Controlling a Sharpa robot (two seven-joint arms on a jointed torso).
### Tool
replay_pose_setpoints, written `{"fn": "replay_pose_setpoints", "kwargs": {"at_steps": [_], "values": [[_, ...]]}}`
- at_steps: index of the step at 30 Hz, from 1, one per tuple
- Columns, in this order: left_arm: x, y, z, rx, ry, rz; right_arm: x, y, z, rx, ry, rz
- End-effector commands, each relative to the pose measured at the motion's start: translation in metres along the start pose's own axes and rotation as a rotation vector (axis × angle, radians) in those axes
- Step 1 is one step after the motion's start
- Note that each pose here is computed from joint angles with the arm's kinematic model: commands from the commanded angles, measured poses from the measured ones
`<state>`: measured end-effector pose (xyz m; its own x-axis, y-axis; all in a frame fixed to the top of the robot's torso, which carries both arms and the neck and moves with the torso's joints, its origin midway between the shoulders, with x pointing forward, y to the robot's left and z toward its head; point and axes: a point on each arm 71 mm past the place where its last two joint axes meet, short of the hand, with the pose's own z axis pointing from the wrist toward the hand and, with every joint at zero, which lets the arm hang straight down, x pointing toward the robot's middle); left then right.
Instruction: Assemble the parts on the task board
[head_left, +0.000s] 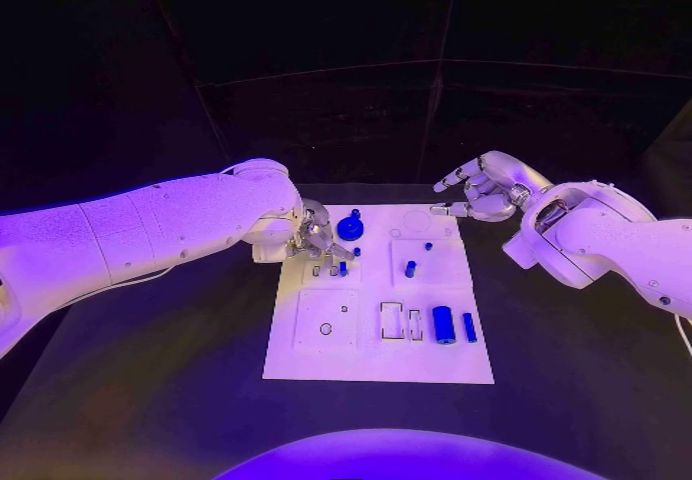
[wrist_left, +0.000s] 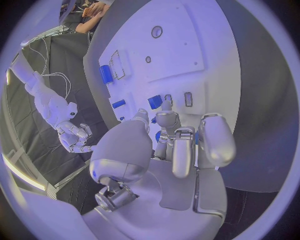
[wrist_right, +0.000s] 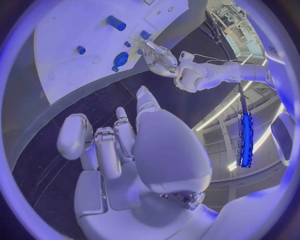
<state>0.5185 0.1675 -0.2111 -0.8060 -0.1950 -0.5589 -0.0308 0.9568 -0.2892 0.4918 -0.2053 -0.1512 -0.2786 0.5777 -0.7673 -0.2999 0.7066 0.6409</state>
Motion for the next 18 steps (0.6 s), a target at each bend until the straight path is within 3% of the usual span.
{"fn": "replay_pose_setpoints", "kwargs": {"at_steps": [1,18], "values": [[0.0021,0.0,0.0006,-0.044,0.044,0.038,-0.001,0.001,0.001,0.002,0.0,-0.004],[0.0033,-0.0121,0.0049,-0.032,0.033,0.041,0.001,0.001,0.004,0.004,0.006,-0.005]]}}
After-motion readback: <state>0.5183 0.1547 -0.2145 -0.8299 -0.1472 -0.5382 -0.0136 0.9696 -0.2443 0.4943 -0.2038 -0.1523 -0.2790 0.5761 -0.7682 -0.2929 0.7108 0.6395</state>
